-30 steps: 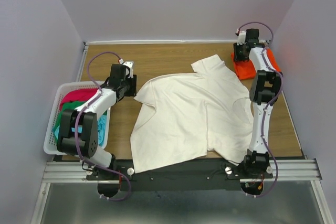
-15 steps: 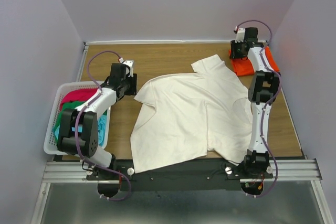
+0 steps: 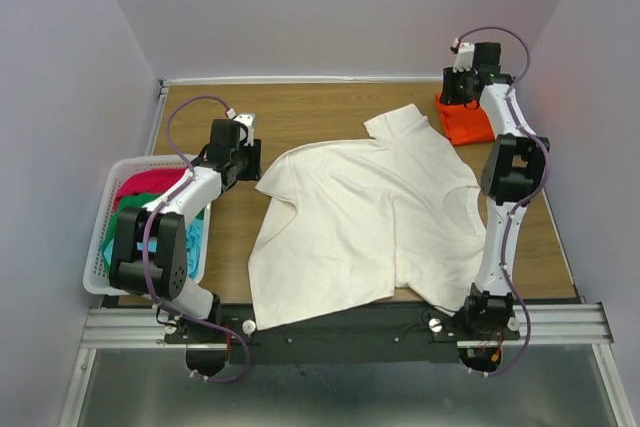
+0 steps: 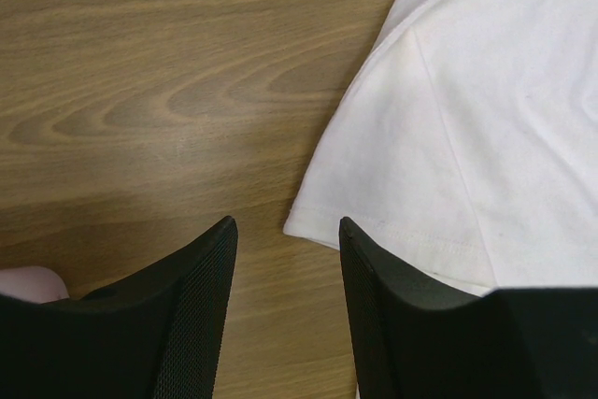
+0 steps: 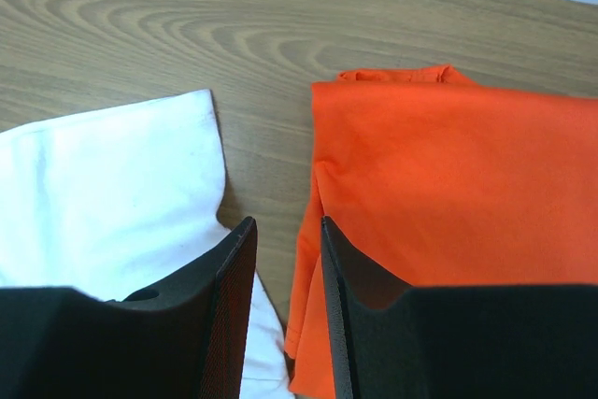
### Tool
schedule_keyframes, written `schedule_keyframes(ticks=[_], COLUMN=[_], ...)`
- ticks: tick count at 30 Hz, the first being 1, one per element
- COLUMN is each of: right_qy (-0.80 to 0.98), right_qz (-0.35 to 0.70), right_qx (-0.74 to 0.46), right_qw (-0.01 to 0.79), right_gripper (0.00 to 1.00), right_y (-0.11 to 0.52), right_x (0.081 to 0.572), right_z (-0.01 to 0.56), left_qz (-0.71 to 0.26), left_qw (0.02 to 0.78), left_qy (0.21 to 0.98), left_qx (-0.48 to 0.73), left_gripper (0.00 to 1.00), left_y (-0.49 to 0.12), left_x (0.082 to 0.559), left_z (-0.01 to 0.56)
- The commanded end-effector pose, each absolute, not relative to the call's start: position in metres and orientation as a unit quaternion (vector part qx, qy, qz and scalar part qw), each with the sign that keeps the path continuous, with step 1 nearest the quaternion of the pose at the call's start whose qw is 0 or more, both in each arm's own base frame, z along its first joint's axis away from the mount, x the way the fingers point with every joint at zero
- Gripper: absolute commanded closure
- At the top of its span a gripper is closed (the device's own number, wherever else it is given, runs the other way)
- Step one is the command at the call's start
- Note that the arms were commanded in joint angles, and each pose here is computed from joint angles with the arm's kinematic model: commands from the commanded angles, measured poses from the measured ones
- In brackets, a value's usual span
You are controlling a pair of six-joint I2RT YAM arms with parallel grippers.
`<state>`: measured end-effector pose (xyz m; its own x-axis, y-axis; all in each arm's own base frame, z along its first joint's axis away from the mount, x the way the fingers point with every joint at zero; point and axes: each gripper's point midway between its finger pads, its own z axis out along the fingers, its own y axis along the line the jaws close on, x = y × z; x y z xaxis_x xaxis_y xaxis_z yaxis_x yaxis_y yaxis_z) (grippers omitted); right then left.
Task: Fold and stack the t-shirts
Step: Flatten the tshirt out
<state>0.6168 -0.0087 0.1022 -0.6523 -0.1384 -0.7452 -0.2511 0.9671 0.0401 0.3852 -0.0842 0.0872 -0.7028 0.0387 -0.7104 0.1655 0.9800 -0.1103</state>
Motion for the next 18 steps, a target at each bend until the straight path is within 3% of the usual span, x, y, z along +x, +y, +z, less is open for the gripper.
schedule_keyframes(ticks=[1, 18], right_qy=[0.915, 0.944], right_qz=[0.056, 0.078], right_qx=[-0.091, -0.093], right_qw=[0.389, 0.307], right_gripper=[0.6, 0.61], right_y=[-0.012, -0.005], right_x=[0.614, 0.574], right_z=[0.086, 0.016], left_qz=[-0.094, -0.095], left_qw=[0.392, 0.386], left_qy=[0.913, 0.915], left_qx=[0.061, 0.07], left_gripper=[0.44, 0.44], left_y=[-0.089, -0.09], left_x=[0.386, 0.388], left_z=[0.092, 0.087])
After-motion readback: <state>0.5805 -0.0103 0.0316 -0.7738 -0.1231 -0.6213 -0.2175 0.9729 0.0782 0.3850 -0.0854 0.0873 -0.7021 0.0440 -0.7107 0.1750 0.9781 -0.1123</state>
